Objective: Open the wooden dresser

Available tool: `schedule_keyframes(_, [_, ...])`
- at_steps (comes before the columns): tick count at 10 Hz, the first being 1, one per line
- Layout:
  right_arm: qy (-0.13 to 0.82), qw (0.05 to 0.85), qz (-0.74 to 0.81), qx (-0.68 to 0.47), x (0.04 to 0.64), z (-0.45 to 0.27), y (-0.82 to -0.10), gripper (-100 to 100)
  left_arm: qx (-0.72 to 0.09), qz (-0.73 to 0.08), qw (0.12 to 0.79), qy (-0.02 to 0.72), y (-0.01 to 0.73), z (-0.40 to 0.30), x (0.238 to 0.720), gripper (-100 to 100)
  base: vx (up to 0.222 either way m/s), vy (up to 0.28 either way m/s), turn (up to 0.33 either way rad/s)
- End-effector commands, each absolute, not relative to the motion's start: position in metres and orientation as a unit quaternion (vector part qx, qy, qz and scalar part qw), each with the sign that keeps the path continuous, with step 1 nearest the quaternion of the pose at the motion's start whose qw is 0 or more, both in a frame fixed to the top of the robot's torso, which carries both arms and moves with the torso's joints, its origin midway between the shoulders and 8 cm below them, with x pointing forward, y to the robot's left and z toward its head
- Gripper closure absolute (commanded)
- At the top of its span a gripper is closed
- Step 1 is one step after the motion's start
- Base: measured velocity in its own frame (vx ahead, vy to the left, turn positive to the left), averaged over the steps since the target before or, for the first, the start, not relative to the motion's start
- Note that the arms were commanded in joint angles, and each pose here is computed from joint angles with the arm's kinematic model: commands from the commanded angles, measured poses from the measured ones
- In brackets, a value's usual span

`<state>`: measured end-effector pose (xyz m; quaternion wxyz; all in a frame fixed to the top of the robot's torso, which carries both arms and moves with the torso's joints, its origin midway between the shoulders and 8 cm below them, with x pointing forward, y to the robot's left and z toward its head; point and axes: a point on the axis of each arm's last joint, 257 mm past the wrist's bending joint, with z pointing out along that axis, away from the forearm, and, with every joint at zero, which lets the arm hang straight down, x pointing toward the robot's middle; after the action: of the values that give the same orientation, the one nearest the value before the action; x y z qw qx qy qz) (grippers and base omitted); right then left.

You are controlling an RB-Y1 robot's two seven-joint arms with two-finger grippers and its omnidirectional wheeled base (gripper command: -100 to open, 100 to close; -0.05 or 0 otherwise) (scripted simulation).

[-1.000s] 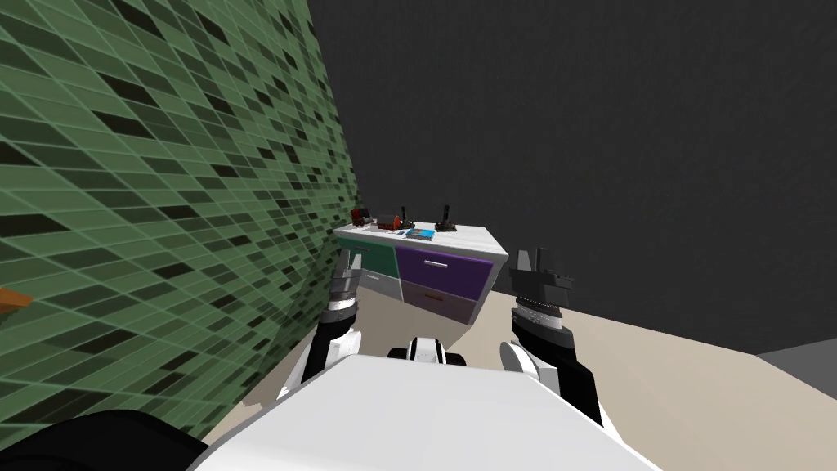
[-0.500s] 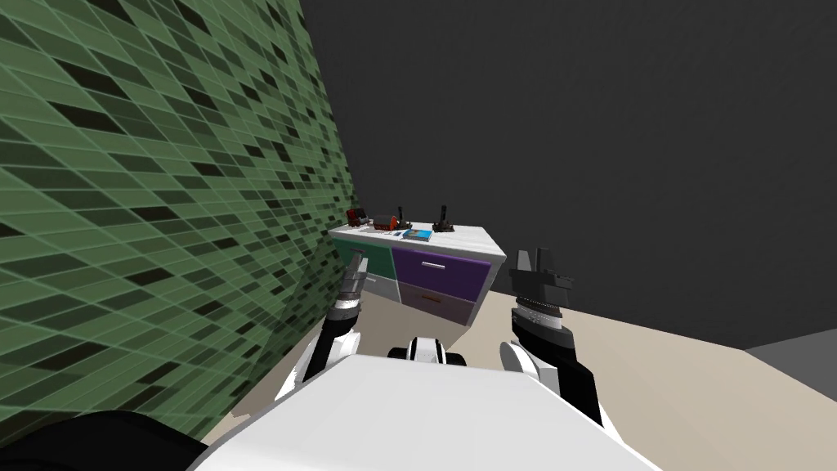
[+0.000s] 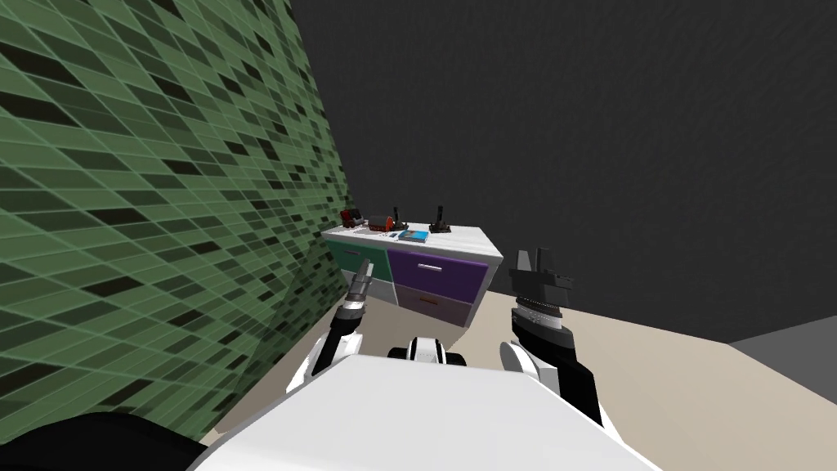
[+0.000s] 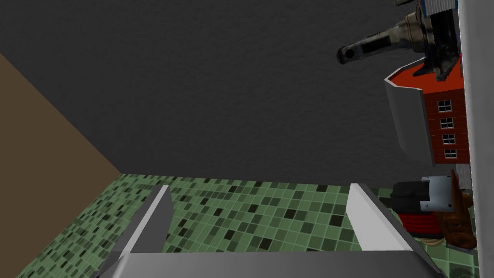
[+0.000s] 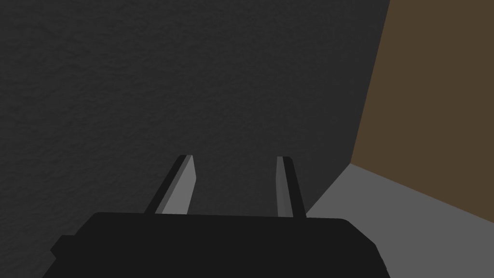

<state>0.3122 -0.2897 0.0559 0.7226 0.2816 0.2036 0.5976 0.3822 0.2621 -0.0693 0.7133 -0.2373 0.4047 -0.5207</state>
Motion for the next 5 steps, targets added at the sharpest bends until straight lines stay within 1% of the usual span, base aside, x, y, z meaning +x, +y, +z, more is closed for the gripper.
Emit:
schedule_keyframes(1, [0.204,0.723,0.598,0.282,0.312,0.056,-0.290,0,-0.244,-0.511,0.704,0.428,0.260,-0.094,0.393,-100,0.049,-0.034,-0.039])
schedule_keyframes(5, [0.204,0.723,0.598,0.282,0.312,0.056,-0.290,0,-0.255,-0.498,0.690,0.459,0.256,-0.132,0.406,-100,0.053,-0.028,-0.039])
